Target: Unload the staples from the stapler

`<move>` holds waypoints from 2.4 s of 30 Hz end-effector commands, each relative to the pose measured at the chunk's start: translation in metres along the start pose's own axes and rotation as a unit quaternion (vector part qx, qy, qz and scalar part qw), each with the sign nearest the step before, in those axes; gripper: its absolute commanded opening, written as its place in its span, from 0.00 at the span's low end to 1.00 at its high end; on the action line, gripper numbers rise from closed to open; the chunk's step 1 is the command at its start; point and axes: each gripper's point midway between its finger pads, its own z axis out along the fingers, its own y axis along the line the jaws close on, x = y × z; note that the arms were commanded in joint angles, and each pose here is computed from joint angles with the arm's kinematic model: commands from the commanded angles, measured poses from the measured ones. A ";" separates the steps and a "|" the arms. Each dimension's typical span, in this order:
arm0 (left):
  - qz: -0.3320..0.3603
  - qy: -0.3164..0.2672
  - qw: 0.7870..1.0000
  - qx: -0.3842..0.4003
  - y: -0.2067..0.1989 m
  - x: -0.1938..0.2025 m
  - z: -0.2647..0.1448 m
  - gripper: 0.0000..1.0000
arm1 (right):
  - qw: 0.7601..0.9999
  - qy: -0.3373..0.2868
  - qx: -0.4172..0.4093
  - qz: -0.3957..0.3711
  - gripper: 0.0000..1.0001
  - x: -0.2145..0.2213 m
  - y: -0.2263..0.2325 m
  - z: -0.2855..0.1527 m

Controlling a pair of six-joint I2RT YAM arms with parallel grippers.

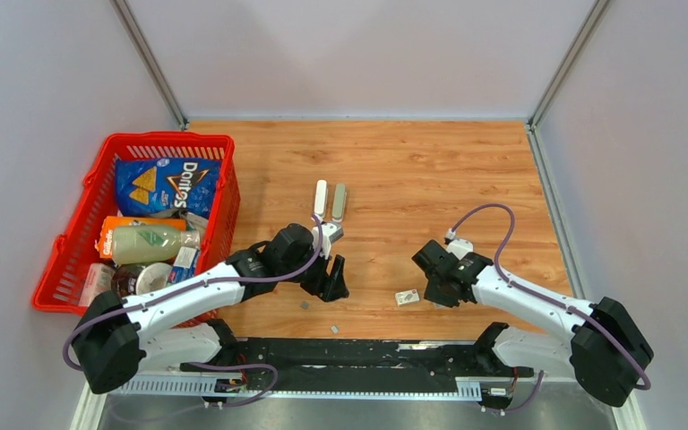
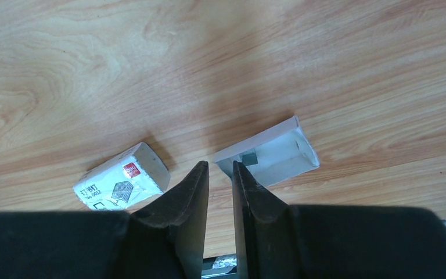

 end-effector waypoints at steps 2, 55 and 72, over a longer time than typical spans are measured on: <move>0.008 -0.002 1.000 0.005 -0.001 0.000 0.003 0.73 | 1.000 -0.016 -0.022 -0.013 0.24 -0.008 0.015 -0.006; 0.004 0.009 1.000 -0.001 0.002 0.008 -0.001 0.73 | 0.994 -0.060 -0.022 -0.085 0.00 -0.067 0.104 0.008; -0.005 0.011 1.000 -0.004 0.002 0.008 0.000 0.73 | 0.994 -0.055 -0.036 -0.089 0.24 -0.065 0.113 0.011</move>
